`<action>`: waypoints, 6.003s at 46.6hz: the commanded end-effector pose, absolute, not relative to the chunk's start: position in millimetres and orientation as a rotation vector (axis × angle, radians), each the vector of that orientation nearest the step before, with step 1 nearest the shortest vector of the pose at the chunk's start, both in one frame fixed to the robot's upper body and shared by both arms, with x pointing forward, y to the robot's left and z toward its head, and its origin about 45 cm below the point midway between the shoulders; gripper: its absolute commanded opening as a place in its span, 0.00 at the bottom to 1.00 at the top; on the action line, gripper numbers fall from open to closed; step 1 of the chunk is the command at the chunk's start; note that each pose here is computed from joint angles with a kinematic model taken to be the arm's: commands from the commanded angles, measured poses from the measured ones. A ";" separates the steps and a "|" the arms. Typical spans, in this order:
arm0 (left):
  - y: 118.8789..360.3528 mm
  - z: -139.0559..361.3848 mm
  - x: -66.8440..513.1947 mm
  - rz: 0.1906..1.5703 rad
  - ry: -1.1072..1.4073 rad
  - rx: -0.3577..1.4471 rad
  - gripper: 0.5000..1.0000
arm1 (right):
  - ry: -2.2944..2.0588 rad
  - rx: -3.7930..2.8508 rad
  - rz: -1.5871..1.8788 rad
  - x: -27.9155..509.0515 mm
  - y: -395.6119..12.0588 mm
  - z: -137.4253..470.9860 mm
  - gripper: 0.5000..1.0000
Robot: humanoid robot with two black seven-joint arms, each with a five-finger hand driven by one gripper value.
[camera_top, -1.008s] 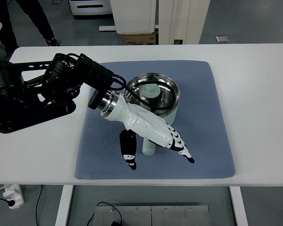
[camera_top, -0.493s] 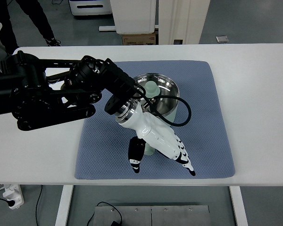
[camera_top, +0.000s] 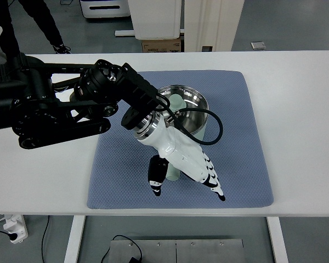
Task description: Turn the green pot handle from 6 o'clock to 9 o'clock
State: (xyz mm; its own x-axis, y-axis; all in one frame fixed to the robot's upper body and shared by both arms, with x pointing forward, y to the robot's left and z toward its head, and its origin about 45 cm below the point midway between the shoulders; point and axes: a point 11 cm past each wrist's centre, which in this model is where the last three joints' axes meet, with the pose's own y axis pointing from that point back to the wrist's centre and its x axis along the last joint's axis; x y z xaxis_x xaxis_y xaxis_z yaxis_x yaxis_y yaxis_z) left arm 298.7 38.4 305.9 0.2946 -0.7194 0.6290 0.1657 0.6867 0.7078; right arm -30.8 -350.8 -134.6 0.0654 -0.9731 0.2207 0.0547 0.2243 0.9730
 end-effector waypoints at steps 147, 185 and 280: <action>172.9 285.2 378.8 -0.486 -1.105 1.168 1.00 | -1.220 1.027 -1.030 -30.8 -350.8 -134.6 1.00; 179.5 289.8 391.5 -0.413 -1.086 1.205 1.00 | -1.220 1.027 -1.030 -30.8 -350.8 -134.6 1.00; 243.7 309.9 510.3 1.083 0.148 -0.157 1.00 | -1.220 1.027 -1.030 -30.8 -350.8 -134.6 1.00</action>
State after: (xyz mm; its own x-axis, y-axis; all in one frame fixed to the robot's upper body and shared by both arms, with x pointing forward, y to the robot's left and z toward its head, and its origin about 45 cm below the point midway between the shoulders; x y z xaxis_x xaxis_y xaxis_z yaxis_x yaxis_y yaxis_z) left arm 508.8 239.5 317.8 0.4850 0.8545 -0.1860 -0.8737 0.4828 -0.0600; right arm -30.6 -350.8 -134.6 0.0655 -0.9732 0.2206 0.0537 0.2242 0.9731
